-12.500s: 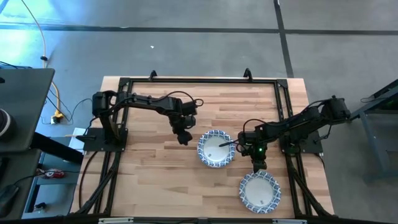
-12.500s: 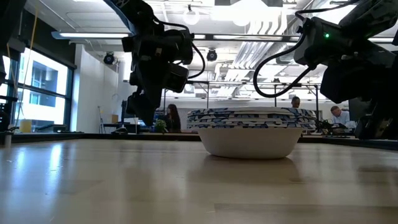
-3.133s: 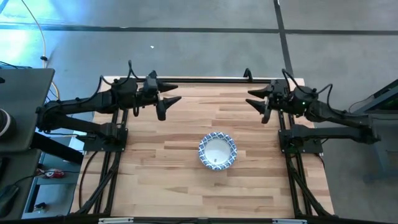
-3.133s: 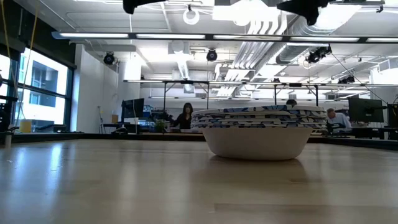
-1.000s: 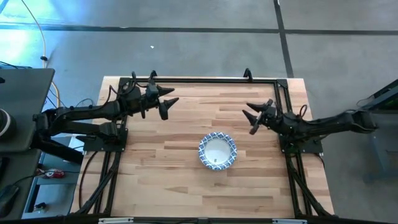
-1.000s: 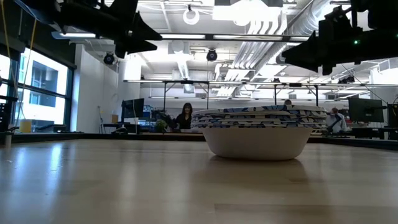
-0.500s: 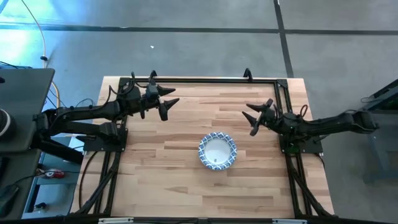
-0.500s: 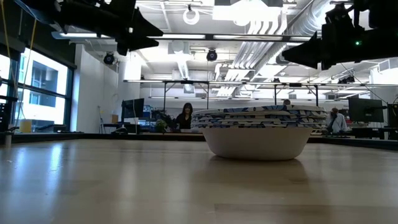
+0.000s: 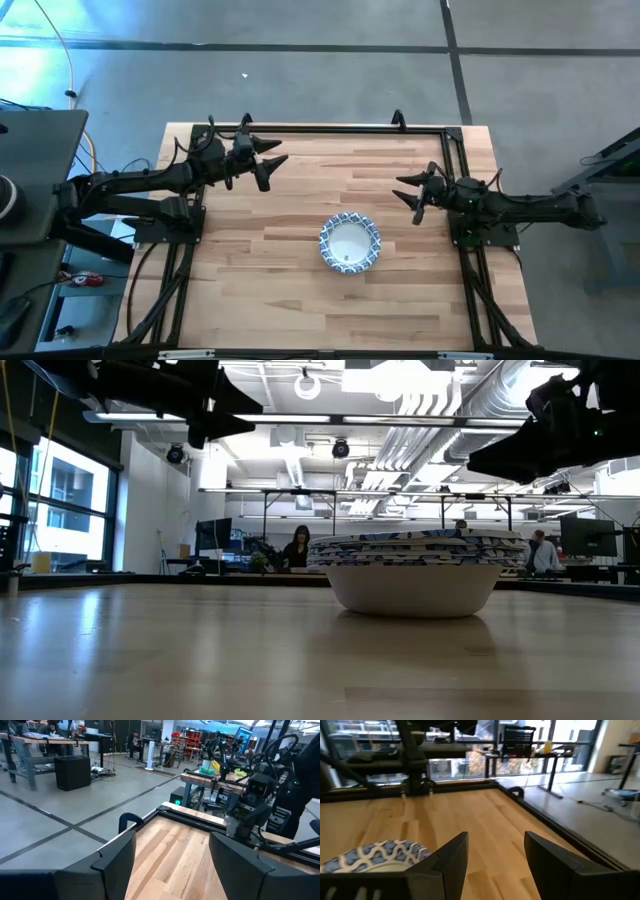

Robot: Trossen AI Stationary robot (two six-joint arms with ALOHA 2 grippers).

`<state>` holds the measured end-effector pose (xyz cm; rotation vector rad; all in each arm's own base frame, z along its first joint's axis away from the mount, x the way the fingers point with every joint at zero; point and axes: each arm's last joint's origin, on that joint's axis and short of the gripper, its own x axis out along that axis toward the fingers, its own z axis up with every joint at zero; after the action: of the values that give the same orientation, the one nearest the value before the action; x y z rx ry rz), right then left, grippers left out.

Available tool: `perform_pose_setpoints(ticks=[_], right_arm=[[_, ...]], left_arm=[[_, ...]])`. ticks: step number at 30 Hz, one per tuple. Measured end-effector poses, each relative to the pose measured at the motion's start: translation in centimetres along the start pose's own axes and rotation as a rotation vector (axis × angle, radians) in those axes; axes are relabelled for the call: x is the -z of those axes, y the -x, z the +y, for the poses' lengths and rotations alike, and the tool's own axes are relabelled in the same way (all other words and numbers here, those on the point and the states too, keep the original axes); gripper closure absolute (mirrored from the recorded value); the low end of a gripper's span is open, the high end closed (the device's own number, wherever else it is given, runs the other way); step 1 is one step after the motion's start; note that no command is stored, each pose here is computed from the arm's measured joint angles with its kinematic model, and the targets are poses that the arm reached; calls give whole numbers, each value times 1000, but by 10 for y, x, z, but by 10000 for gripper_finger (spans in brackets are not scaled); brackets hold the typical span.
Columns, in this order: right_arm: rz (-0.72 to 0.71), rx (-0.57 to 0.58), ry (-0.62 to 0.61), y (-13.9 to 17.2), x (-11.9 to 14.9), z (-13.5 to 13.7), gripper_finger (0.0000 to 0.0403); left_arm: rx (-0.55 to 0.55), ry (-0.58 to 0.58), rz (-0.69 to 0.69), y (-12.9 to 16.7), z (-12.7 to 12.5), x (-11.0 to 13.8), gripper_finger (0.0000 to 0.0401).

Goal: Nest bowls inside each other
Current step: Return to Home Position

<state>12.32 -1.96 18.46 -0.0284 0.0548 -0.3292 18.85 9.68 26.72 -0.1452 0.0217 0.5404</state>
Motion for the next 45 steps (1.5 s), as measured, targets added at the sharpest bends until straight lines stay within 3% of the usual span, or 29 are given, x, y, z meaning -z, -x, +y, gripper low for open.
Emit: perform_pose_setpoints(ticks=[7,20,30,38,45], right_arm=[[15,-42,-3,11,-13,-7,217],[45,-149,-78,15,-11,-11,218],[71,-202,-158,15,-9,-9,253],[94,-223,-188,15,-7,-8,256],[50,-240,-187,11,18,-4,256]], left_arm=[[-2,9,1,0,0,0,160],[-32,0,-2,0,4,0,160],[-32,-7,9,0,3,1,160],[-24,0,39,0,3,4,160],[-17,-1,46,0,3,4,160]])
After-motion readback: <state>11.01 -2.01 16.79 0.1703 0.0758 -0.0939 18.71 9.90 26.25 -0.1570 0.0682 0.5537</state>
